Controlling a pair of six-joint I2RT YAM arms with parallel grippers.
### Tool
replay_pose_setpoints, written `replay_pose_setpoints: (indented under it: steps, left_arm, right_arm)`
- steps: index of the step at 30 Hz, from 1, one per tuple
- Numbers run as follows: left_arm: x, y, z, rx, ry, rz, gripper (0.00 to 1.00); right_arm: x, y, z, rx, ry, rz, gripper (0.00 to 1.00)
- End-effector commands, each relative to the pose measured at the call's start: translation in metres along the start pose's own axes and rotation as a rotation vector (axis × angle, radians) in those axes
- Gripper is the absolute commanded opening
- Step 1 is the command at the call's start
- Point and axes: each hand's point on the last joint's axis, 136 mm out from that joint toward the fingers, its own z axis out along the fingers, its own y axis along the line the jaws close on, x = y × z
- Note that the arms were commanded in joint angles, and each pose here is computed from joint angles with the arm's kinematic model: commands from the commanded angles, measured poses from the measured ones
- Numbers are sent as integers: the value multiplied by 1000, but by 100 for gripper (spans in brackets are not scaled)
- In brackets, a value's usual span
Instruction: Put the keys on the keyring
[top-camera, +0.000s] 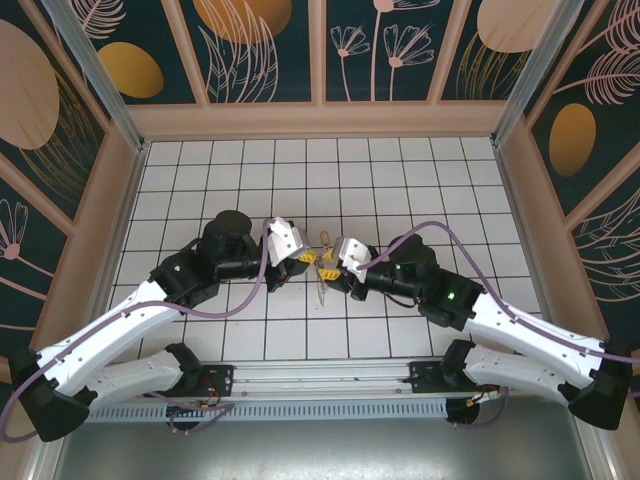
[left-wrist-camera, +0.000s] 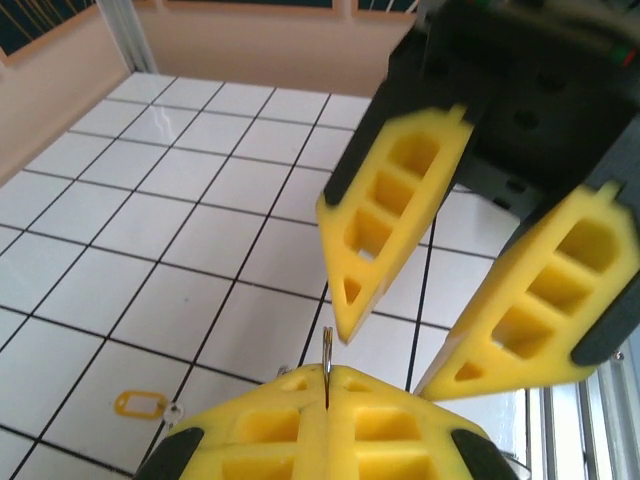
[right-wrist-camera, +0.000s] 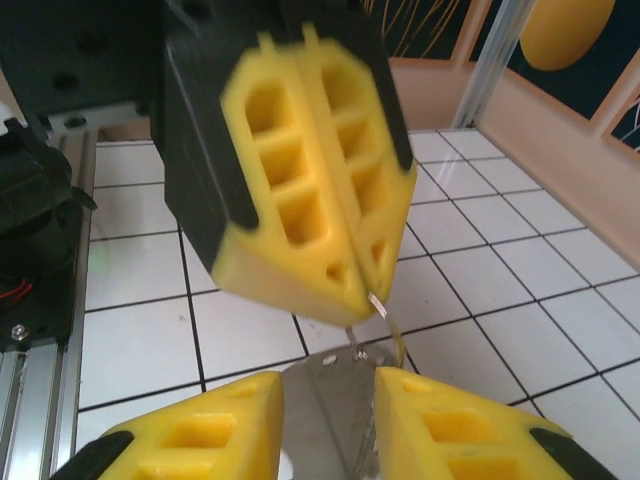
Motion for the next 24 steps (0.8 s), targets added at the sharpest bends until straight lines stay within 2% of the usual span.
replay_pose_setpoints:
  steps: [1,8,21,24]
  left_arm:
    - [1,1,-7,-17,35,26,0]
    - [8,-3,-10,-1,61,43,0]
    - [1,-3,-12,-4,35,57,0]
    - [2,-3,-13,-6,40,56,0]
  right_arm:
    - [-10,-5,0,27,4,-18,27]
    - [-11,-7,9,22,26,-41,26]
    - [6,1,30,-54,109,-47,27]
    - [5,3,30,-69,101,-53,18]
